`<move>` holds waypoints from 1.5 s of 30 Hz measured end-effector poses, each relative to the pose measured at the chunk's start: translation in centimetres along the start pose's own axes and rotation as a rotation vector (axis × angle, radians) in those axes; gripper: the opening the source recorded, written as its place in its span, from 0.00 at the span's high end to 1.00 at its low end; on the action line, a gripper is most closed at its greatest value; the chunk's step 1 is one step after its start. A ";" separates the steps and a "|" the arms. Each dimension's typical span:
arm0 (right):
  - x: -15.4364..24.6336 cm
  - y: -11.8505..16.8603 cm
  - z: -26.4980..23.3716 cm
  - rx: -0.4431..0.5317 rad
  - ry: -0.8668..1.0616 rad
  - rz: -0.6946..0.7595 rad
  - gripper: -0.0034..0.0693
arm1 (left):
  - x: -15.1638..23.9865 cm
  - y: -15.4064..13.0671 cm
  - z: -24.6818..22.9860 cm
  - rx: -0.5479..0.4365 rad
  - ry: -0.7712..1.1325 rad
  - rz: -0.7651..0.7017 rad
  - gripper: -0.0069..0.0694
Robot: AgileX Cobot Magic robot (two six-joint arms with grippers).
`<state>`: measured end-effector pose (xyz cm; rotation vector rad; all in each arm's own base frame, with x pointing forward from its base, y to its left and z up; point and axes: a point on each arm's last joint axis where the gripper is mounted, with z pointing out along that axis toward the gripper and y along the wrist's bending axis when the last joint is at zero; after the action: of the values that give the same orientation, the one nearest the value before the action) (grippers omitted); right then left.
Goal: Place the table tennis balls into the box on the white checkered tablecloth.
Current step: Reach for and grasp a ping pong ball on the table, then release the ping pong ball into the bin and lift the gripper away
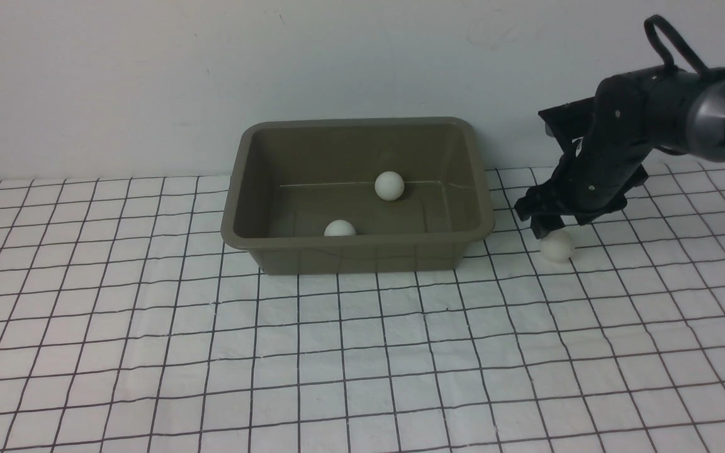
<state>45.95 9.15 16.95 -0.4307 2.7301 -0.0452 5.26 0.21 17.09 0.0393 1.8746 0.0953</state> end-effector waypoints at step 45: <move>-7.5 10.9 -10.3 -0.235 -0.164 -0.163 0.46 | 0.0 0.0 0.0 0.000 0.000 0.000 0.92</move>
<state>45.62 21.56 28.31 -0.6910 2.5419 0.2595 5.26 0.21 17.09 0.0393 1.8746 0.0953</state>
